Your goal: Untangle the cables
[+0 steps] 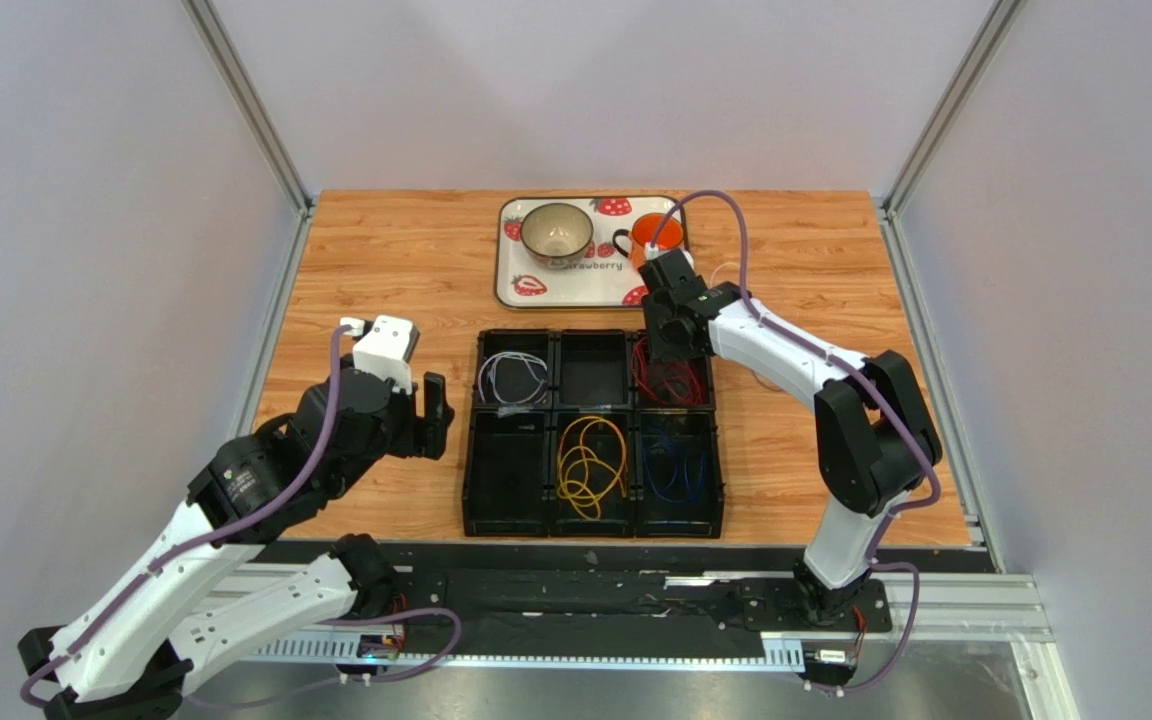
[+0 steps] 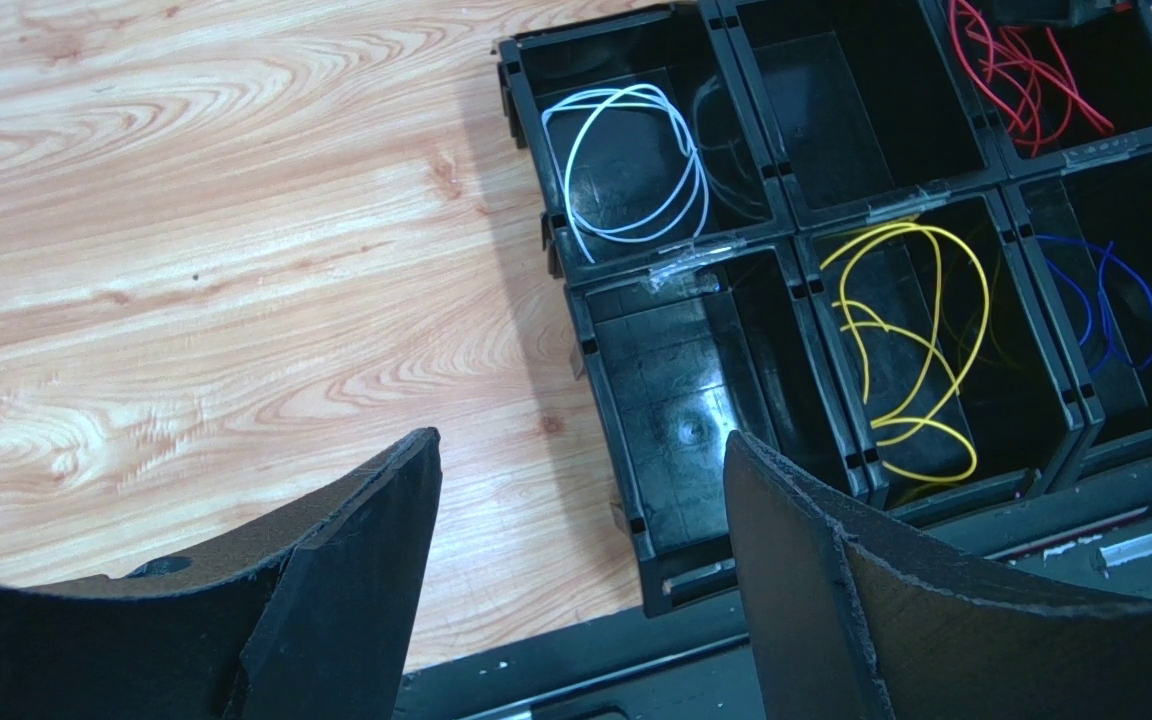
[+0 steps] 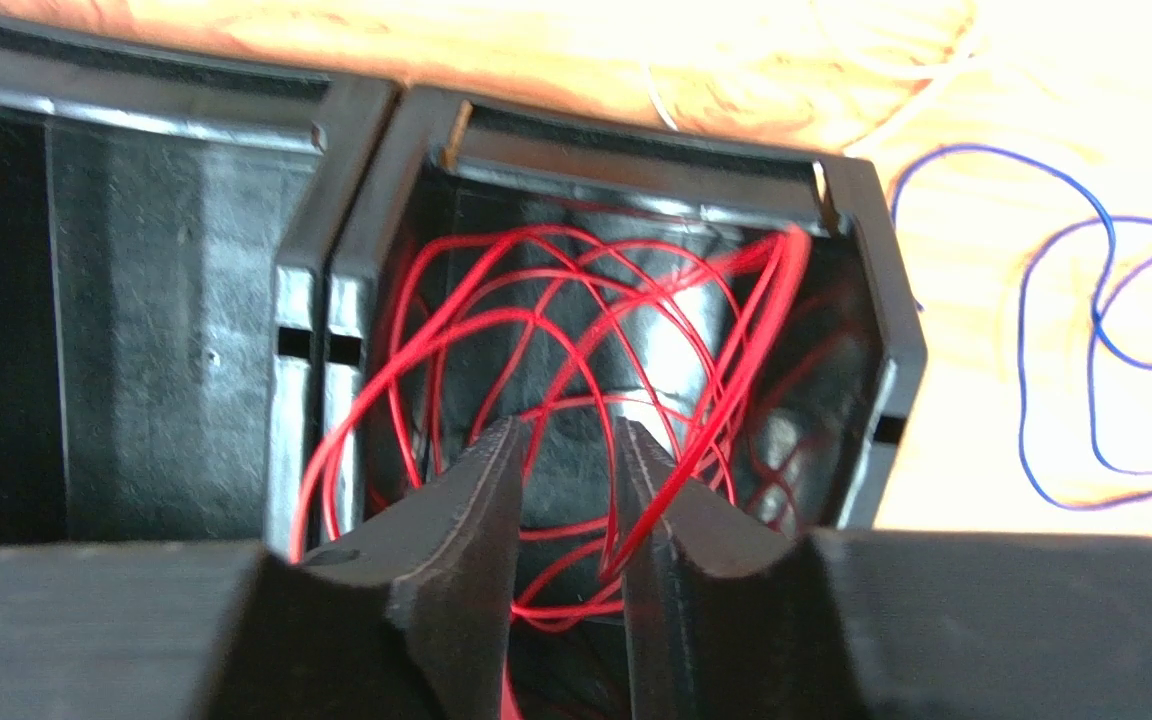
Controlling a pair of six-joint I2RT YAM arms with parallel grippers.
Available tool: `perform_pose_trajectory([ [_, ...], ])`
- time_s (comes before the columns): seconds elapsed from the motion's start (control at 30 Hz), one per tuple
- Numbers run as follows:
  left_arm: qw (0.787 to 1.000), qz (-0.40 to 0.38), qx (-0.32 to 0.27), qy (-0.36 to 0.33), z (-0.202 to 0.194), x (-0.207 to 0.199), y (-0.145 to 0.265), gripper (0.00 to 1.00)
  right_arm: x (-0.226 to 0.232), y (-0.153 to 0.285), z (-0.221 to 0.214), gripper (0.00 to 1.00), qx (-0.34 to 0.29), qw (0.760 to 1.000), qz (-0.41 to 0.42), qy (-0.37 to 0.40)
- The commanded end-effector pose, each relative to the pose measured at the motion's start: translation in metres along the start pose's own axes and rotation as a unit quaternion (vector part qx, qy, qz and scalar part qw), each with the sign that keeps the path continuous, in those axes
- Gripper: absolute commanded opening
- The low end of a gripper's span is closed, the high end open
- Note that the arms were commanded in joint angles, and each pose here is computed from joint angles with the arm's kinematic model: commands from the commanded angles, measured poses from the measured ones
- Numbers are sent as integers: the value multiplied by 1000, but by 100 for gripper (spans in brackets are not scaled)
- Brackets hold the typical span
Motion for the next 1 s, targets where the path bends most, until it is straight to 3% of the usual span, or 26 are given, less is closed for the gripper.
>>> perform_pose_trajectory([
  [0.0,1000,5,-11,5,2,2,1,78,-4,31,15,35,-34,999,-4,-3],
  [0.43,1000,5,-10,4,2,2,1,78,-7,76,16,41,-36,999,-2,-9],
  [0.97,1000,1,-10,4,3,1,1,78,-19,112,20,41,-107,993,-21,-38],
])
Point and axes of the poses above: each gripper's point midway between its finger pads, its own y axis back along the fingers, its own x axis along the line the jaws close on, z = x × y, the point moved 10 cm from there along y, back along the fingers, and after that the axes turned 7 degrees about y, right-handed, at the moved point
